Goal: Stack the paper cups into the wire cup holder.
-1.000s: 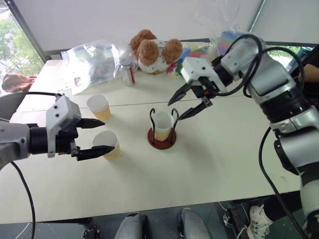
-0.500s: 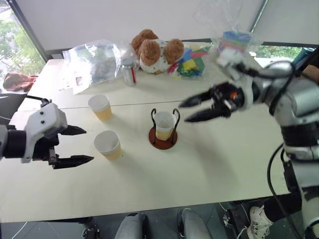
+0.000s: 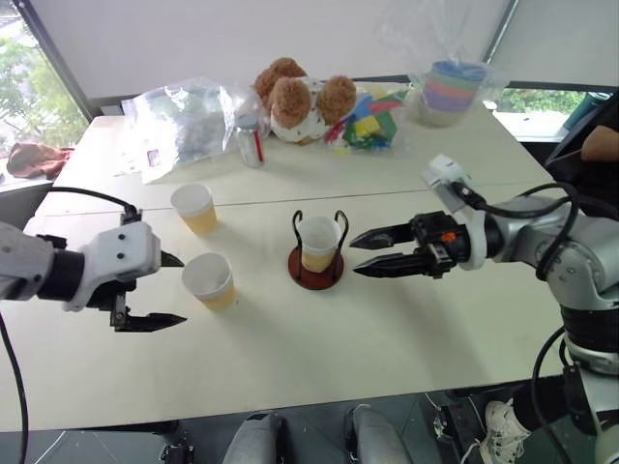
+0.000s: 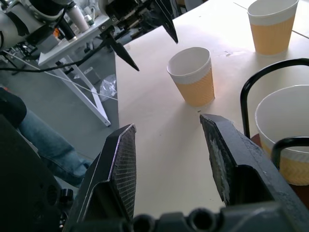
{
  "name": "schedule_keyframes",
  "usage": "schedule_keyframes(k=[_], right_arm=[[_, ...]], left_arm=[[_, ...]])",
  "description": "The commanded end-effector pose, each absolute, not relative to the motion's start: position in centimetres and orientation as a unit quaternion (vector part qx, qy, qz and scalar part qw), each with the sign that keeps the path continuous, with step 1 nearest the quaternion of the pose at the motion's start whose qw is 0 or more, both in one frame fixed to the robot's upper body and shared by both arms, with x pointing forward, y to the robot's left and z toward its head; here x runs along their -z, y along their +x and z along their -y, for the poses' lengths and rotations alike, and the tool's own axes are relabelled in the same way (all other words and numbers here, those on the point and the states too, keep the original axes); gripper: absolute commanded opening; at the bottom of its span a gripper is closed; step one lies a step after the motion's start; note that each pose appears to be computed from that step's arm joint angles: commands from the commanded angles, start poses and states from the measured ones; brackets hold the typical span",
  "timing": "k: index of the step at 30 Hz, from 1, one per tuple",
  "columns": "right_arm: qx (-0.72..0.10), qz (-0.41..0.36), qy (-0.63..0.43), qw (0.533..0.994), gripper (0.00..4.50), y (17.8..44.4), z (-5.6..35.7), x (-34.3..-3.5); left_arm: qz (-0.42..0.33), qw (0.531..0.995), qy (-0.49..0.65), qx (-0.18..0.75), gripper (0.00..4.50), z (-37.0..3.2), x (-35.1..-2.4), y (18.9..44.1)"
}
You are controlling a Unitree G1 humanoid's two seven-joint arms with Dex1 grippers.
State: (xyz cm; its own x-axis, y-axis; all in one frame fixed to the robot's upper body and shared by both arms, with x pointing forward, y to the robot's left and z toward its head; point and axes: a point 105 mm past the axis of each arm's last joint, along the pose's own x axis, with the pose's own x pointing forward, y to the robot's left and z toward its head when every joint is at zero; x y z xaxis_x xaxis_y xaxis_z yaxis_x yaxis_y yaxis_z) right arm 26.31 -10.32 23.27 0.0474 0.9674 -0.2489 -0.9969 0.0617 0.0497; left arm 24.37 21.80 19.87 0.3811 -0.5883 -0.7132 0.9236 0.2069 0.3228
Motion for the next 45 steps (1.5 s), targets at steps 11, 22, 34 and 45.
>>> schedule_keyframes(k=[11, 22, 34, 45], right_arm=[[-0.650, -0.086, -0.071, 0.752, 2.34, 26.0, 10.8, -23.5], [-0.632, -0.088, -0.071, 0.767, 2.34, 26.1, 11.0, -23.2], [-0.545, -0.106, -0.135, 0.820, 2.34, 28.3, 15.9, -22.6], [-0.528, -0.091, -0.116, 0.836, 2.34, 27.3, 15.0, -21.9]], left_arm=[[-0.210, 0.685, 0.394, 0.576, 3.24, -20.1, -17.1, 27.1], [-0.187, 0.679, 0.414, 0.577, 0.07, -20.1, -18.2, 28.6], [-0.034, 0.660, 0.417, 0.623, 0.07, -14.0, -32.7, 32.6], [-0.029, 0.582, 0.413, 0.700, 0.07, -7.4, -31.1, 35.0]])
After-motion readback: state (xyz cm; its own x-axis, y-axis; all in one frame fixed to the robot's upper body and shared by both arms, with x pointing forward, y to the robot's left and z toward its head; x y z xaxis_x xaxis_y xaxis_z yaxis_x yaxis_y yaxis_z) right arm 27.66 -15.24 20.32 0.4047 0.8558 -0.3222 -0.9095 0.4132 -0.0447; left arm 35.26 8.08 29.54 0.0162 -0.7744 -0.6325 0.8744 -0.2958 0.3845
